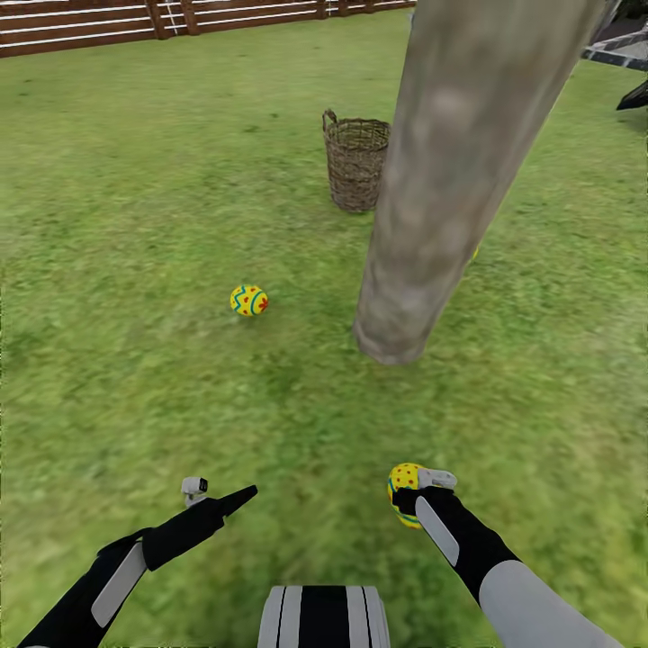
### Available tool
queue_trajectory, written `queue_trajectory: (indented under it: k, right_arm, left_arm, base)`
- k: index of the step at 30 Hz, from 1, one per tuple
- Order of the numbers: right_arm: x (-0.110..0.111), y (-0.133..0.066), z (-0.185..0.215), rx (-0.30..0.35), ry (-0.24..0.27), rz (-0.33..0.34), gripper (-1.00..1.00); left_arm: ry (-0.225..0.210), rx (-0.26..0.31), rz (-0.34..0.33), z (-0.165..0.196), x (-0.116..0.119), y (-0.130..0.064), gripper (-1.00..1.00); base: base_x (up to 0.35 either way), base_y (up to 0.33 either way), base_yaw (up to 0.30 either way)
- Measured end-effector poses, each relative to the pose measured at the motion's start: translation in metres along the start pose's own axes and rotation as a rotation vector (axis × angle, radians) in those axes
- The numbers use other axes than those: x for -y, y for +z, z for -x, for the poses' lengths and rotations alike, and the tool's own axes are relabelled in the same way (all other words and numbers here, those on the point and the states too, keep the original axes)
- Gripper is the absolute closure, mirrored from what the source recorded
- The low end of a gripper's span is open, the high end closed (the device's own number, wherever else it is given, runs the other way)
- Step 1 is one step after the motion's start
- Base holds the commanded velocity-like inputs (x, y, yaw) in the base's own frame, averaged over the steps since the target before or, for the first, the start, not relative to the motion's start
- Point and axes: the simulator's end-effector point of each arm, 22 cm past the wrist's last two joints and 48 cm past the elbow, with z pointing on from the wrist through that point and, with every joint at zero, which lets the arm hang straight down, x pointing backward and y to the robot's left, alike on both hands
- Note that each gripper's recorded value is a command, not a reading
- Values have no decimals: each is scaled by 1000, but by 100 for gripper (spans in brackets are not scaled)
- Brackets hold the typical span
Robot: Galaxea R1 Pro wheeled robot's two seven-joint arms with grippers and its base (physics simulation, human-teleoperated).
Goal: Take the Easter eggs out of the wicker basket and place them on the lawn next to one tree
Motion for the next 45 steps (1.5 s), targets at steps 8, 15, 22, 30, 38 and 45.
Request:
queue_trajectory:
  k: [8, 15, 22, 30, 38, 45]
  right_arm:
    - [0, -4, 5, 10, 1, 1, -100]
    - [-1, -18, 18, 39, 4, 5, -100]
    - [1, -36, 29, 48, 5, 5, -100]
    - [6, -57, 41, 58, 6, 1, -100]
    - [11, -80, 57, 80, 7, -1, -100]
    - [11, -99, 68, 91, 9, 1, -100]
  left_arm:
    - [9, 2, -5, 2, 4, 1, -100]
    - [33, 6, -18, 9, 19, 2, -100]
    - [41, 9, -18, 16, 38, 3, -100]
    - [41, 22, -32, 23, 62, 10, -100]
    - [46, 25, -37, 32, 83, 9, -100]
    - [54, 26, -42, 39, 103, 9, -100]
  base:
    - [-70, 0, 0]
    - [0, 0, 0]
    - [0, 0, 0]
    - [0, 0, 0]
    - [0, 0, 0]
    - [-5, 0, 0]
